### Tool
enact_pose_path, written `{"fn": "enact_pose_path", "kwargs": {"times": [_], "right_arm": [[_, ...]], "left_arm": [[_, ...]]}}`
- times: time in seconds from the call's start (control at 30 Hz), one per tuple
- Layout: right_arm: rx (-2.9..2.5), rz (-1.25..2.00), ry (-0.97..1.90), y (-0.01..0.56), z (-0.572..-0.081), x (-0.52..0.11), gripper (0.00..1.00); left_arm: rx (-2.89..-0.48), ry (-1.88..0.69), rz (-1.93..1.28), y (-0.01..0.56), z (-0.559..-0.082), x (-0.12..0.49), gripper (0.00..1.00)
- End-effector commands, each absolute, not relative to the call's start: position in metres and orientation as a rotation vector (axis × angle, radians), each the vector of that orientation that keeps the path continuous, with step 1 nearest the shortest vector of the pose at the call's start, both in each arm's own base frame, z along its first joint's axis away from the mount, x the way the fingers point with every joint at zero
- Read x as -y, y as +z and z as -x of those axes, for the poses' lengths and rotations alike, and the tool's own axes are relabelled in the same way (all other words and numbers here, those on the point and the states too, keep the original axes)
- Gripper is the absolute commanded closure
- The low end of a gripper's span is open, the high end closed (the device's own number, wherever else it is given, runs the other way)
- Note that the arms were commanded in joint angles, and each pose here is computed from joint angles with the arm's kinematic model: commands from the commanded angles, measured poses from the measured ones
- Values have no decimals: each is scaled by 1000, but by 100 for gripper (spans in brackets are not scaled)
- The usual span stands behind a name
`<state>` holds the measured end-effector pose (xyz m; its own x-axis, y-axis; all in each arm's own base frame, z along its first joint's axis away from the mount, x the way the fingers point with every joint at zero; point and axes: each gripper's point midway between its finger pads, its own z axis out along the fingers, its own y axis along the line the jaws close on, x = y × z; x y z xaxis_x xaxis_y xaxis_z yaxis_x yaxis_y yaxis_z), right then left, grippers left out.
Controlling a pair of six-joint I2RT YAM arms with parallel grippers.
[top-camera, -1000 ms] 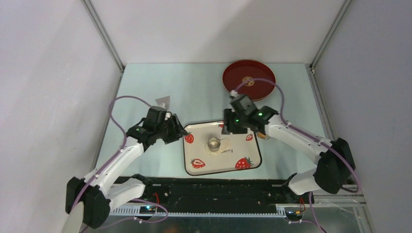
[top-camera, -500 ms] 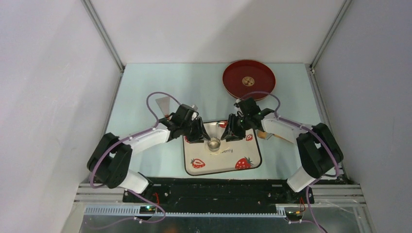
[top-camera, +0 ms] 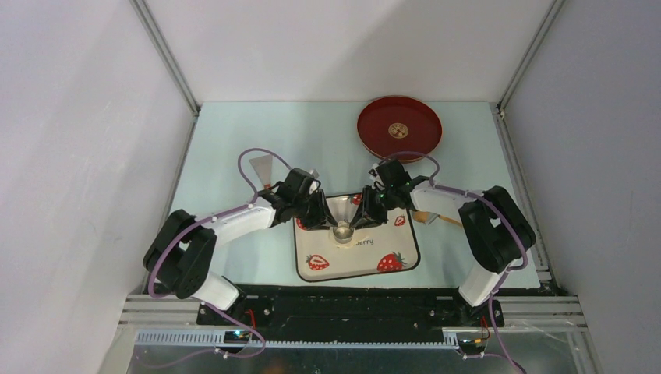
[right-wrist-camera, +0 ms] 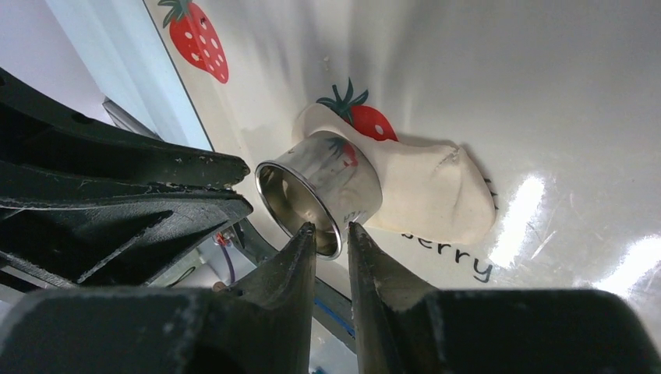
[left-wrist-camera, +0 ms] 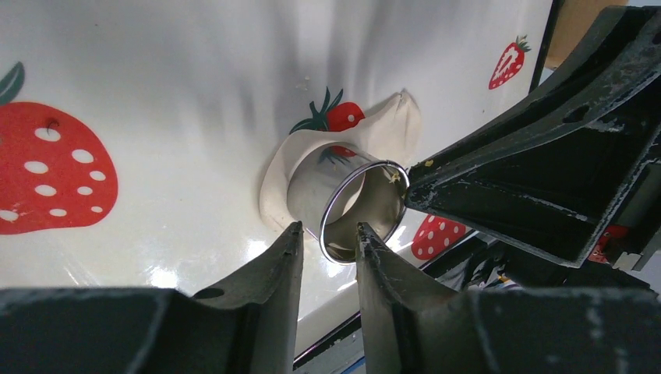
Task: Roll out the dumpling wrappers from the dough
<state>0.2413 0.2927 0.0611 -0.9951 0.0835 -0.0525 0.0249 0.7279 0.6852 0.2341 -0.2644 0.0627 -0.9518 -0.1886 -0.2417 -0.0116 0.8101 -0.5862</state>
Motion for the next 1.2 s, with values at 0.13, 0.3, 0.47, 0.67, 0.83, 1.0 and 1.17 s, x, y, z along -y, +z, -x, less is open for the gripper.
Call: {"fn": "enact_pose_path", "kwargs": {"times": [0.13,0.3,0.47,0.67,0.83,1.0,1.17], "right_arm": [[-2839,-68,1155,57,-244,-300,75],[-2851,-57,1150,54,-241,-300,78],[-2863,-47,1144,49,-239,-303,83],[-2870,-30,1134,47,-235,-304,88],[-2890,32,1063,42,-231,-304,94],[-2915,71,986,36,-225,-303,99],[-2940,109,903,27,-217,-300,100]], "left_arm": [[-2691,-885,123,62,-237,271,70],[-2707,-884,127,58,-235,272,74],[-2715,-886,125,56,-234,274,77],[-2738,-888,118,50,-232,276,89],[-2760,-886,112,44,-229,278,100],[-2767,-878,117,42,-228,277,100],[-2773,-869,113,40,-225,276,100]]}}
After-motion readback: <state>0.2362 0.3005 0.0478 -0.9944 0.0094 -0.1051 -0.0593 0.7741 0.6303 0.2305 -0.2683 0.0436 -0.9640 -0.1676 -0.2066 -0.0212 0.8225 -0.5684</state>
